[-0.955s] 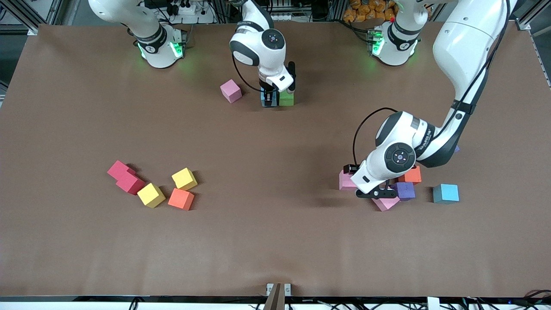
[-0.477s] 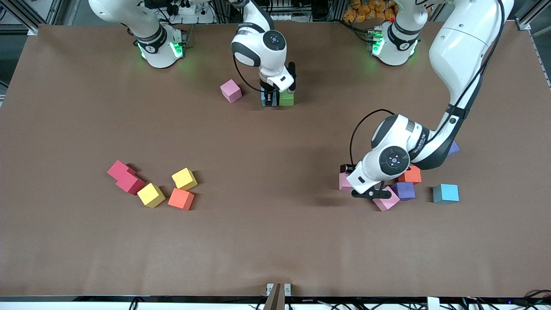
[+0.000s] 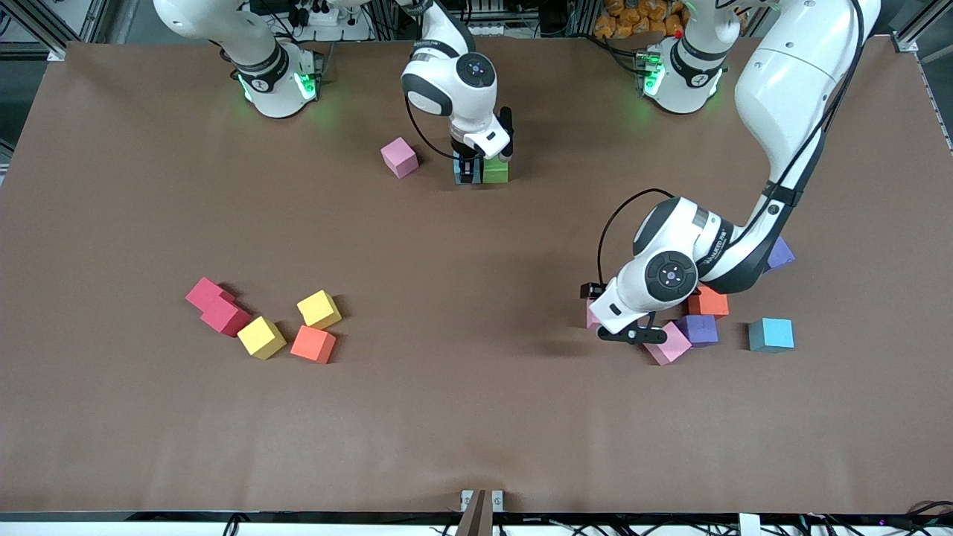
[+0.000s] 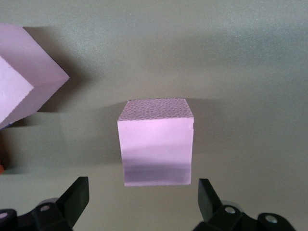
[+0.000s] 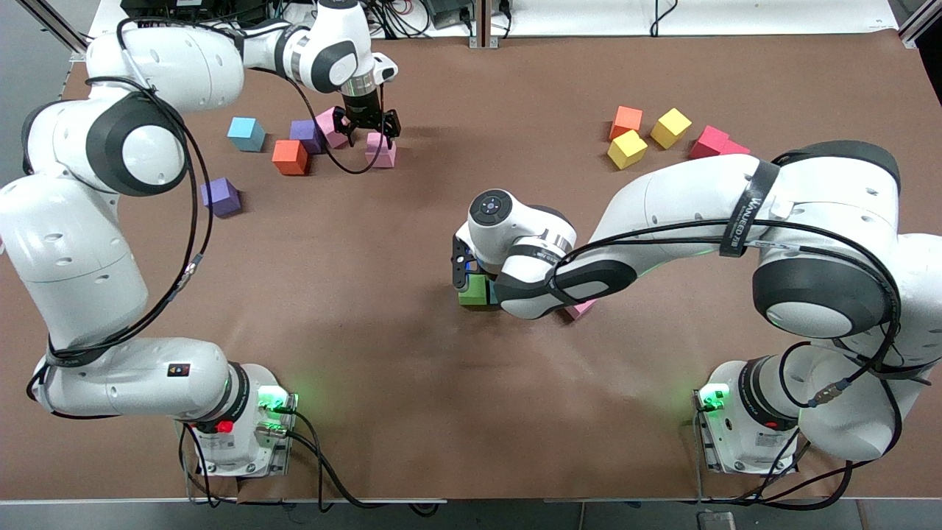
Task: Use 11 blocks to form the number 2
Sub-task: 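Grasp the pink cube with the left gripper while the right gripper places cyan, then lift the pink cube with the left gripper while the right gripper grasps yellow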
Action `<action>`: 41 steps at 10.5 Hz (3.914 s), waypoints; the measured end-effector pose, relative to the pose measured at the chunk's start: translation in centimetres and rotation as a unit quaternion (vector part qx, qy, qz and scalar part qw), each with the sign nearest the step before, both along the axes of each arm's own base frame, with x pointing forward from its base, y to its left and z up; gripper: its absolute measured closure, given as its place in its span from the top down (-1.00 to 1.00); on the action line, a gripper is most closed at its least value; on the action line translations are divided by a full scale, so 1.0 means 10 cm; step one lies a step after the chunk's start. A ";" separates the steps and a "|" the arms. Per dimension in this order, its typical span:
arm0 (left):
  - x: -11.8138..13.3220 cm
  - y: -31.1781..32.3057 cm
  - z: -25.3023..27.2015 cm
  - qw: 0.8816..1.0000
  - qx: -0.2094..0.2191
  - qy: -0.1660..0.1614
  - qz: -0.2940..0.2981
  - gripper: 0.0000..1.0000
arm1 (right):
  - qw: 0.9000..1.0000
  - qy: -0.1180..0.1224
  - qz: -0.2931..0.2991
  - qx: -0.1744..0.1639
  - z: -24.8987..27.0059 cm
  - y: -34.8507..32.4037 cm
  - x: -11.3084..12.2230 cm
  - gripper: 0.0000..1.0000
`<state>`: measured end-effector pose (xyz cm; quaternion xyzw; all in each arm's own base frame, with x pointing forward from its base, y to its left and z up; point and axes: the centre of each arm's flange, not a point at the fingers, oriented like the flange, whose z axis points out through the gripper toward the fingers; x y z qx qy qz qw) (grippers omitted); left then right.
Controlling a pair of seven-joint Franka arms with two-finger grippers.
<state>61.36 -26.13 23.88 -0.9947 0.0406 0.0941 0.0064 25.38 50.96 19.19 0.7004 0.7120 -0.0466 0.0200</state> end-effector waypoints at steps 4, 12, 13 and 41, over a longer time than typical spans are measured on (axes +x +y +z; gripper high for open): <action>0.07 0.00 -0.04 1.000 -0.006 -0.003 0.004 1.00 | 1.000 -0.001 -0.001 0.001 0.00 0.01 0.00 0.23; 0.11 -0.03 -0.15 1.000 -0.016 -0.007 0.007 1.00 | 1.000 -0.005 -0.013 -0.004 0.14 0.07 0.12 1.00; 0.11 -0.02 -0.15 1.000 -0.016 -0.007 0.007 1.00 | 1.000 -0.004 -0.014 -0.009 0.21 0.07 0.13 1.00; -0.36 -0.38 0.39 0.945 0.032 0.090 0.312 0.07 | 0.892 0.020 -0.450 0.031 0.52 -3.33 3.70 1.00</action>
